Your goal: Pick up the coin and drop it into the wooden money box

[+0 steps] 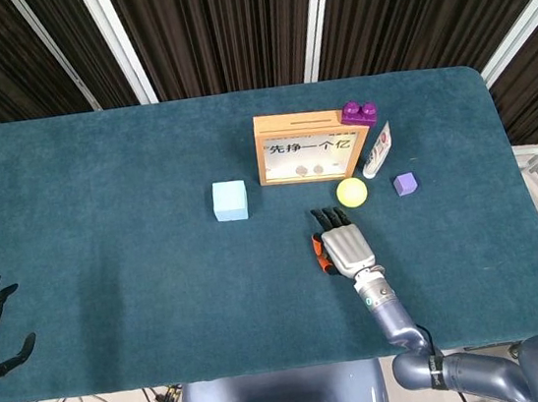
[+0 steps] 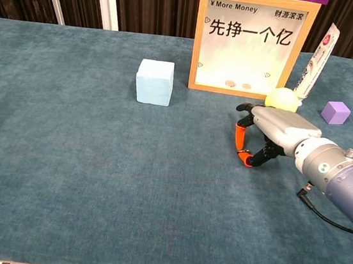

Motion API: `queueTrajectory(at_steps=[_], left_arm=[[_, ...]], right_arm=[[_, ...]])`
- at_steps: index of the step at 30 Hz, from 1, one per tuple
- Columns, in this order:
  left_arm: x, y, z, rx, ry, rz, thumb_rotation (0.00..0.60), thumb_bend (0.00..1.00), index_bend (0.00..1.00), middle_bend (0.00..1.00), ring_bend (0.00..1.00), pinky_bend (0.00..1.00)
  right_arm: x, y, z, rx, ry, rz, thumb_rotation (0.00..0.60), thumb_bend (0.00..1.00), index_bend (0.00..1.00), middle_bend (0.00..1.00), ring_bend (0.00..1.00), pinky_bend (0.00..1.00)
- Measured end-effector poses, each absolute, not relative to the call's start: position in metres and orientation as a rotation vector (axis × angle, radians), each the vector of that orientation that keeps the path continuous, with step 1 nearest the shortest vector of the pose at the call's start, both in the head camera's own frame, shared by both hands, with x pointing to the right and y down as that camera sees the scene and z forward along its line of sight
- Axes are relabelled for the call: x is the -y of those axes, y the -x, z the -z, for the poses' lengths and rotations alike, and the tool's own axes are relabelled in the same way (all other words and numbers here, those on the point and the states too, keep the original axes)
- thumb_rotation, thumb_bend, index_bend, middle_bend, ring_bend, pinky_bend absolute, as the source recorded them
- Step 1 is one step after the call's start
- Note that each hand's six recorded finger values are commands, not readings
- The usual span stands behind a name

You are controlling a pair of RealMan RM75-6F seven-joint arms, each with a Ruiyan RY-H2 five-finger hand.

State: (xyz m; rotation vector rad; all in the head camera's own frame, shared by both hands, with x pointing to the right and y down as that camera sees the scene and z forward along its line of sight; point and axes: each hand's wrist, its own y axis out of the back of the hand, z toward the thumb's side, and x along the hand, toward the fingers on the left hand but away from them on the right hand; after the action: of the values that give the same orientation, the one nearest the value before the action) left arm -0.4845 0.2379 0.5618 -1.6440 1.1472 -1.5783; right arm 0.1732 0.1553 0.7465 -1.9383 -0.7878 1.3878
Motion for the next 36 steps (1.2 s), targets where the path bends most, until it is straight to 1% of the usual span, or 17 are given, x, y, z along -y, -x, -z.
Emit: queueTrajectory(at_steps=[11,17,23,26,29,33,36], left_arm=[[-0.238,0.485,-0.562,-1.144,1.648,1.589,0.600,0.31,0.18,0.00,0.00,0.02],[-0.238,0.485,-0.562,-1.146,1.650,1.590,0.600,0.31,0.18,0.00,0.00,0.02],[-0.238,0.485,-0.563,-1.146,1.654,1.592,0.600,0.31,0.18,0.00,0.00,0.02],[-0.238,0.484,-0.562,-1.147,1.655,1.590,0.600,0.31,0.18,0.00,0.00,0.02],[-0.238,0.484,-0.562,-1.149,1.658,1.590,0.600,0.31,0.18,0.00,0.00,0.02],[-0.238,0.484,-0.562,-1.154,1.661,1.588,0.600,0.31,0.18,0.00,0.00,0.02],[-0.238,0.484,-0.562,-1.155,1.662,1.588,0.600,0.31,0.18,0.00,0.00,0.02]], right_arm=[[-0.152,-0.176,-0.742,0.801,1.929,-1.378,0.600,0.46,0.61,0.10,0.04,0.00],[-0.151,-0.176,-0.737,0.804,1.944,-1.371,0.600,0.52,0.63,0.10,0.05,0.00],[-0.150,-0.176,-0.725,0.808,1.986,-1.353,0.600,0.52,0.64,0.10,0.05,0.00],[-0.148,-0.175,-0.712,0.808,2.007,-1.332,0.600,0.52,0.64,0.10,0.05,0.00],[-0.144,-0.175,-0.694,0.816,2.008,-1.309,0.600,0.52,0.64,0.10,0.05,0.00],[-0.130,-0.183,-0.659,0.849,1.949,-1.296,0.600,0.52,0.65,0.10,0.05,0.00],[-0.112,-0.195,-0.629,0.899,1.887,-1.297,0.600,0.52,0.66,0.10,0.05,0.00]])
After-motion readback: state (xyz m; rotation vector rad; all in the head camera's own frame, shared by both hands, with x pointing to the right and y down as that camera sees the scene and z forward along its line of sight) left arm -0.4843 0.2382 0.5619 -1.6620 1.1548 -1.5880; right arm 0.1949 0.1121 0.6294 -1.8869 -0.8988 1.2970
